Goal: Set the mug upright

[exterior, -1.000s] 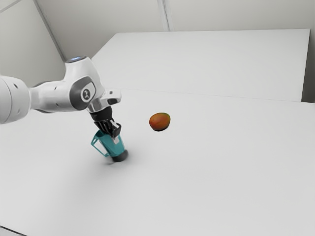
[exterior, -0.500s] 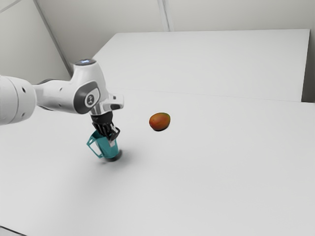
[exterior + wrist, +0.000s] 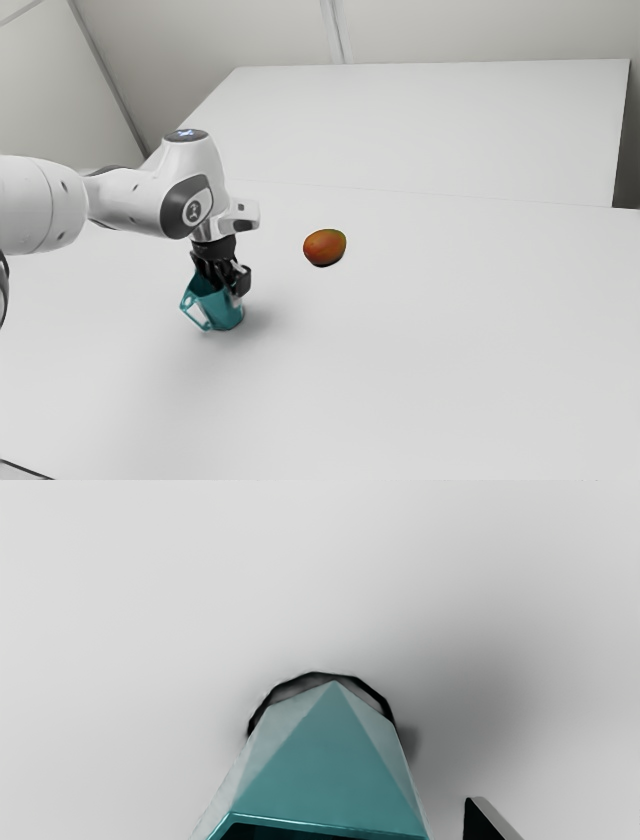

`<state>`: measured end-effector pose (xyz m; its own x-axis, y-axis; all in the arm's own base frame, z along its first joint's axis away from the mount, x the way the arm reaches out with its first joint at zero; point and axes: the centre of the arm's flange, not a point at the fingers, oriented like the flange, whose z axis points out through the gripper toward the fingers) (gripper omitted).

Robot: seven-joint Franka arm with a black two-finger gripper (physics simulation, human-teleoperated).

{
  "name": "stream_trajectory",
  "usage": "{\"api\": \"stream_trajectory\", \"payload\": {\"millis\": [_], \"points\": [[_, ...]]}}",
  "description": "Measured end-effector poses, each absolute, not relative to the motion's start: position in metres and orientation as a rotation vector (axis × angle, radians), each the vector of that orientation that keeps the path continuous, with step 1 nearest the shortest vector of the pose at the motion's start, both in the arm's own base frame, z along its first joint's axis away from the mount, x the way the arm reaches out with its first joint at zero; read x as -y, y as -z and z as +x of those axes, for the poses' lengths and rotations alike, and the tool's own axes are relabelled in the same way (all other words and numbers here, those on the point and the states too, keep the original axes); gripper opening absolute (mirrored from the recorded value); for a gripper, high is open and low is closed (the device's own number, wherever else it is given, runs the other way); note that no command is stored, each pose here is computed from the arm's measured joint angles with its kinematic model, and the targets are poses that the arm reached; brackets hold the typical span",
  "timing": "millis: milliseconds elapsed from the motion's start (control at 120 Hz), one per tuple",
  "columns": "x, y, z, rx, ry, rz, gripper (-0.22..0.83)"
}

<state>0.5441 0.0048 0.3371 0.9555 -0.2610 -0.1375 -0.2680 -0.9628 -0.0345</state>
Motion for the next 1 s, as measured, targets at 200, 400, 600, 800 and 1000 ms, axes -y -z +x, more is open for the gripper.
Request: {"api": "stream_trajectory", "payload": {"millis": [200,400,600,800,1000], "points": [[0.003,-0.349,0.552,-0.442,-0.164,-3.042,0.44],[0.004,-0.373,0.555,-0.443,-0.098,-3.050,0.55],[-0.002,-0.408,0.558,-0.416,0.002,-3.070,0.59],[-0.009,-0.491,0.584,-0.379,0.152,-3.052,0.61],[-0.009,-0.563,0.575,-0.372,0.186,-3.011,0.61]]}}
